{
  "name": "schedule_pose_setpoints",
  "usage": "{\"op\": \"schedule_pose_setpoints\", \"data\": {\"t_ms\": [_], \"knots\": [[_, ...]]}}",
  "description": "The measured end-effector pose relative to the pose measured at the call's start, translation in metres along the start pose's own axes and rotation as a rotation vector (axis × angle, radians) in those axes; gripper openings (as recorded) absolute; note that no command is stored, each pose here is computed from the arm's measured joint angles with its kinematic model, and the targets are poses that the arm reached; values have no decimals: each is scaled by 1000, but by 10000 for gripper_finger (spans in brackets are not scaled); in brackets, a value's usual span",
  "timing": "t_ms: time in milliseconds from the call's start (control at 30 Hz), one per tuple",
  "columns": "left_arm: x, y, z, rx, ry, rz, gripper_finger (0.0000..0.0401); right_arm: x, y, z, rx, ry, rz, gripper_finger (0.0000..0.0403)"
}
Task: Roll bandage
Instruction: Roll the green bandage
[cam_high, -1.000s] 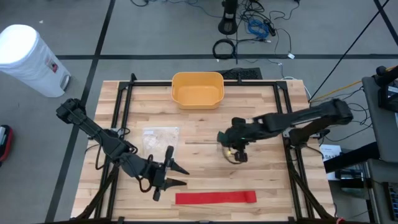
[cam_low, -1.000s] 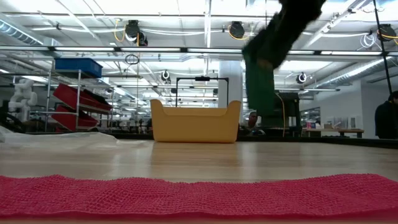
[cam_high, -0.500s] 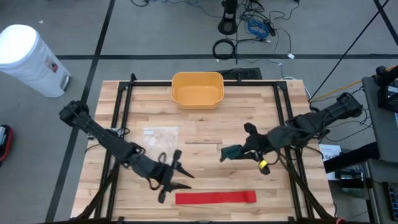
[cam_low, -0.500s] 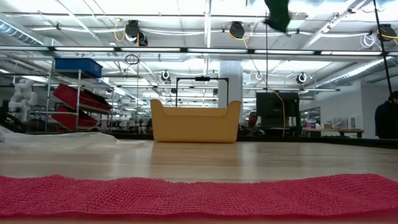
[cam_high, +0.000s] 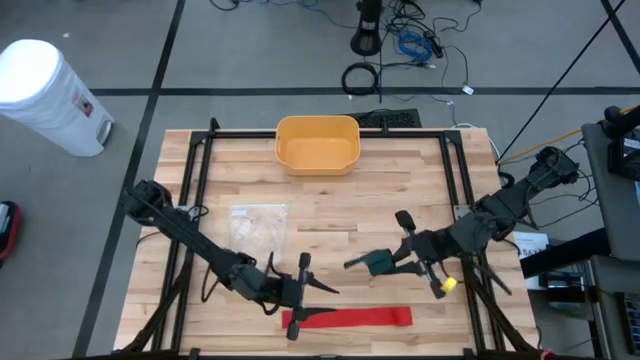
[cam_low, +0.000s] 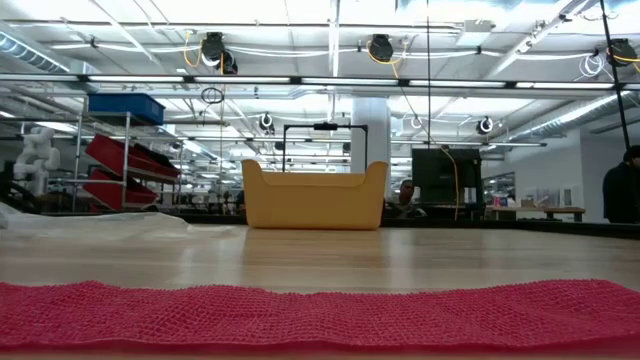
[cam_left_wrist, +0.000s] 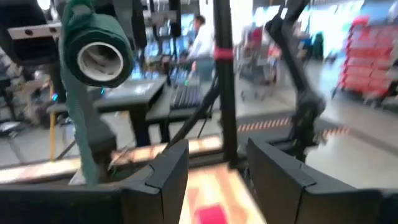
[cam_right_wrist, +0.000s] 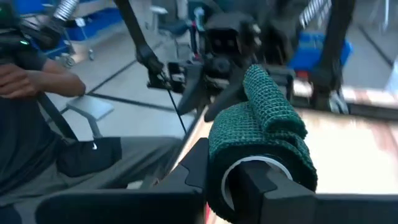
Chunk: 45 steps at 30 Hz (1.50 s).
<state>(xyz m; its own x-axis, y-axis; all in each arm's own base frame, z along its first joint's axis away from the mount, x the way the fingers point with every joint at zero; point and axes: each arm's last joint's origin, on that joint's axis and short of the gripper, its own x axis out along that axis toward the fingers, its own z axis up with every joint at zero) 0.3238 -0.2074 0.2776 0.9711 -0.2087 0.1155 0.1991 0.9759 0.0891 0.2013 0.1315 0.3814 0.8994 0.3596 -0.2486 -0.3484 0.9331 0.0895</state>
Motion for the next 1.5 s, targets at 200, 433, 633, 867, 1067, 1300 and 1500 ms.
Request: {"op": "schedule_pose_setpoints", "data": {"t_ms": [200, 433, 633, 867, 1067, 1300, 1500], "knots": [[-1, 0, 10, -36, -101, -70, 171, 2, 16, -1, -88, -30, -7, 34], [-1, -5, 11, -180, -107, -219, 171, 13, 39, -15, -126, 11, -78, 34], [-1, -4, 1, -139, -6, -61, 171, 11, 47, -17, -106, 4, -98, 34], [5, -9, -25, -62, 81, 23, 192, 11, 49, -14, -117, -28, -98, 34], [13, -8, -46, -61, 74, 149, 267, 12, 48, -14, -117, -30, -135, 34], [15, -6, -47, -47, 17, 217, 314, 16, 49, -17, -122, -19, -141, 34], [19, 0, -45, -47, 11, 230, 315, 18, 48, -17, -124, -28, -192, 34]]}}
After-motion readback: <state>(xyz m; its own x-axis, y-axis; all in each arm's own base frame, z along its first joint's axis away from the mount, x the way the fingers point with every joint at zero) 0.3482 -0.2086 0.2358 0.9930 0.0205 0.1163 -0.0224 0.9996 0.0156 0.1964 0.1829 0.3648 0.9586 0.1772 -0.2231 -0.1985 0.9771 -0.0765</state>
